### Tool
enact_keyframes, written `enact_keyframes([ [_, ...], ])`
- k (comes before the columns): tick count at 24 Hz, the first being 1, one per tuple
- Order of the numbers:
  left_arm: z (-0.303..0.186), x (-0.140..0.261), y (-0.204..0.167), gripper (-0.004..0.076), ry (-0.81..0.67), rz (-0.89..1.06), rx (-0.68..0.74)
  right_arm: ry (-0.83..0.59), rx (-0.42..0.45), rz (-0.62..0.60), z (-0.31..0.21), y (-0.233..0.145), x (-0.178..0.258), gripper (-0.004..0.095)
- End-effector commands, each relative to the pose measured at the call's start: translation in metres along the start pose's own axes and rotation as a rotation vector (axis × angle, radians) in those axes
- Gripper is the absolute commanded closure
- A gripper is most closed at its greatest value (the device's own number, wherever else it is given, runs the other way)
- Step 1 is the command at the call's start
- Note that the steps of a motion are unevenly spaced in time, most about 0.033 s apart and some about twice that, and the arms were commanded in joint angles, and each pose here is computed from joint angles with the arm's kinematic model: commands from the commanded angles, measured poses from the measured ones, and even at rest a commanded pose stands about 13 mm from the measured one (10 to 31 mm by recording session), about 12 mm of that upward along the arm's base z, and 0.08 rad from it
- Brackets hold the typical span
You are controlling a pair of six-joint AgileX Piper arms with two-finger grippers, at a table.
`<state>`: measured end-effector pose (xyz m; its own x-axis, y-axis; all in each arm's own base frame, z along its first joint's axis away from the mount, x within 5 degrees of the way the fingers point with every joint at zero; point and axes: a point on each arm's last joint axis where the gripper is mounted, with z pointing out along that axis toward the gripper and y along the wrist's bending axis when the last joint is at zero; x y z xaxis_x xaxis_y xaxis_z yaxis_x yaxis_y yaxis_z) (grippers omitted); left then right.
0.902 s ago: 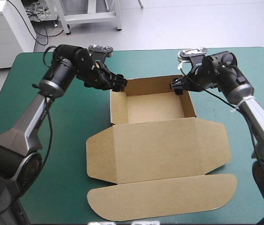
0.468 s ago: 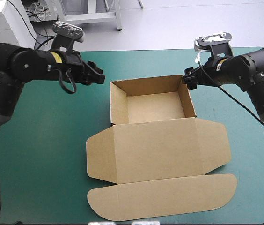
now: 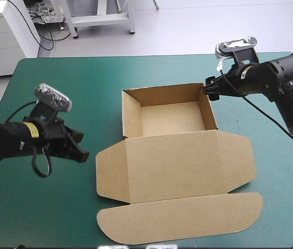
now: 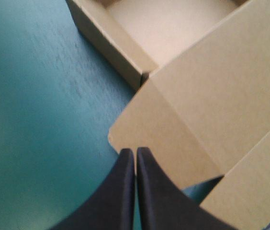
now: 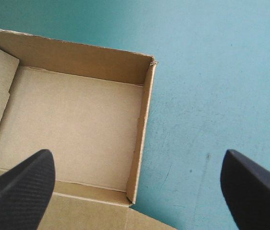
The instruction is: Fold the box
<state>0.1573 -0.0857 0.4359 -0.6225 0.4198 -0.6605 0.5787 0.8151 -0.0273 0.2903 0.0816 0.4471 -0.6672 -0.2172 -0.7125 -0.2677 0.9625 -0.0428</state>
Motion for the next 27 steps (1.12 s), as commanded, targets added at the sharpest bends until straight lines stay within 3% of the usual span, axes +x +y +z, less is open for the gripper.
enact_keyframes([
  [1,0.008,0.038,-0.003,0.0732,0.056,-0.004,-0.006,-0.101,0.013,-0.015,-0.018,-0.003,-0.009,0.005],
  [9,0.048,0.105,-0.005,0.0732,0.157,-0.036,0.003,0.002,0.01,-0.022,0.028,-0.001,-0.009,0.005],
  [21,0.052,0.11,-0.005,0.0731,0.152,-0.042,0.006,0.301,0.015,-0.067,0.164,0.003,0.016,0.0083],
  [24,0.053,0.108,-0.005,0.0732,0.136,-0.06,0.006,0.332,0.01,-0.068,0.184,0.004,0.022,0.0218],
  [27,0.053,0.108,-0.007,0.0732,0.133,-0.069,0.021,0.32,0.012,-0.057,0.187,0.005,0.021,0.05],
])
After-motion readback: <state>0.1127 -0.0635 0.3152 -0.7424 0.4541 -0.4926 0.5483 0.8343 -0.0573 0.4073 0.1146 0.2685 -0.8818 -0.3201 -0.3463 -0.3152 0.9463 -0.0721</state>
